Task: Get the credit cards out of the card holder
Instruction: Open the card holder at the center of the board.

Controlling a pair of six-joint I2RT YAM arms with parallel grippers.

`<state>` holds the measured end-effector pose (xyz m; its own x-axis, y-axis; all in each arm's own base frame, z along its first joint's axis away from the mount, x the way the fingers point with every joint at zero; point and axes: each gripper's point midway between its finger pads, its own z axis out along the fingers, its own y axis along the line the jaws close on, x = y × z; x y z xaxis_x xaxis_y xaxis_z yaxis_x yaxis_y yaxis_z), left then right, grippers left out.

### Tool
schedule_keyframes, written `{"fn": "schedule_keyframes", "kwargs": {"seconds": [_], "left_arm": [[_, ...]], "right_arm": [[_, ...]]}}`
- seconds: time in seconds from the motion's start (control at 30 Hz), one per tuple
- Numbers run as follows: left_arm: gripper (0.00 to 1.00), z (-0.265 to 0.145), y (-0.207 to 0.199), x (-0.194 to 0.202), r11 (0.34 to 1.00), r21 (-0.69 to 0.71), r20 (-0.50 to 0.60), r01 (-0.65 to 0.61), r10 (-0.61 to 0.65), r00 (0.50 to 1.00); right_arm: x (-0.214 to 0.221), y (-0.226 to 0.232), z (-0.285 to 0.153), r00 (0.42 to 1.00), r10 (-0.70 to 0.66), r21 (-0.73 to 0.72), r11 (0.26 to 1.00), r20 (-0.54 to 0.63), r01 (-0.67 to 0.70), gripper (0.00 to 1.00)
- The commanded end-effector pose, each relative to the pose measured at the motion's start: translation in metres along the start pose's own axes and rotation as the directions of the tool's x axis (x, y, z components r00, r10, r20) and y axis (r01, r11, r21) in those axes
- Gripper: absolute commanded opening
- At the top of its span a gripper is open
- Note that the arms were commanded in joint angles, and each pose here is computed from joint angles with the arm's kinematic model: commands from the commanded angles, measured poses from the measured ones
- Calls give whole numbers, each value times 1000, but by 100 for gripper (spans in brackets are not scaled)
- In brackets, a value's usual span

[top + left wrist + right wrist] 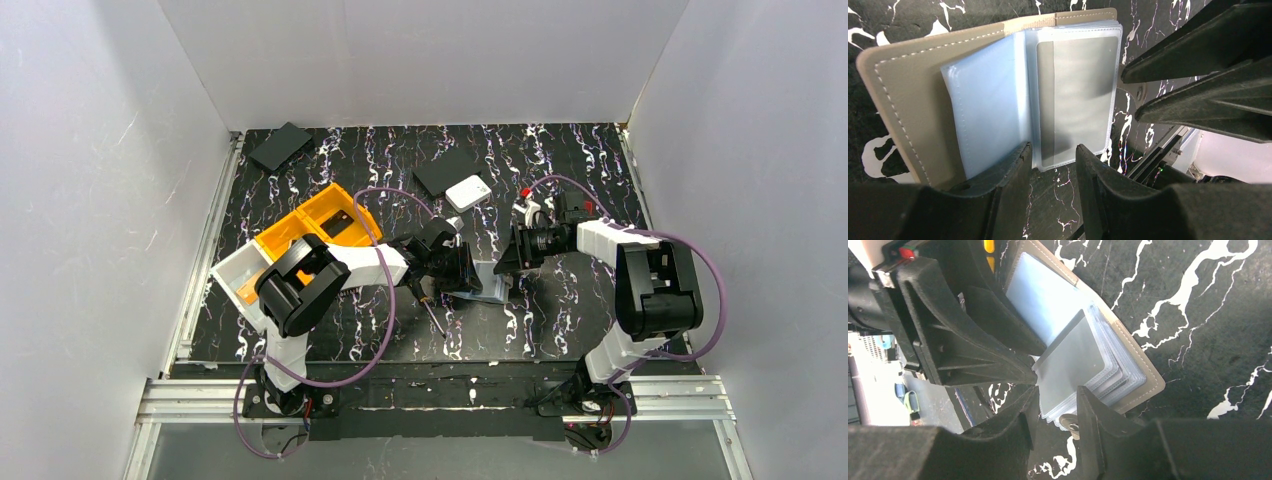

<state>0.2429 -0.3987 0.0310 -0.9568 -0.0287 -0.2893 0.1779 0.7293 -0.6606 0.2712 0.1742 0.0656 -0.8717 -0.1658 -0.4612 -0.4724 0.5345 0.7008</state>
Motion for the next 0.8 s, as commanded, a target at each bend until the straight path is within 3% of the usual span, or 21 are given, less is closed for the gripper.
{"fn": "schedule_keyframes", "kwargs": {"seconds": [0.0,0.33,0.47,0.77], "left_arm": [[37,-13,-9,-1,1000,22,14,-6,6,1000],[37,-12,-10,2,999,35,3,-3,3,1000],[37,-12,-10,1,999,38,4,-2,1,1000],[38,-10,-10,4,999,47,-9,4,-4,1000]], "right_arm": [[-6,-9,4,1000,30,17,999,4,-30,43],[-3,-14,8,998,66,20,998,-4,-66,46],[-2,-13,9,997,72,6,997,-4,-72,54],[-2,-9,12,996,95,-29,995,0,-95,55]]}}
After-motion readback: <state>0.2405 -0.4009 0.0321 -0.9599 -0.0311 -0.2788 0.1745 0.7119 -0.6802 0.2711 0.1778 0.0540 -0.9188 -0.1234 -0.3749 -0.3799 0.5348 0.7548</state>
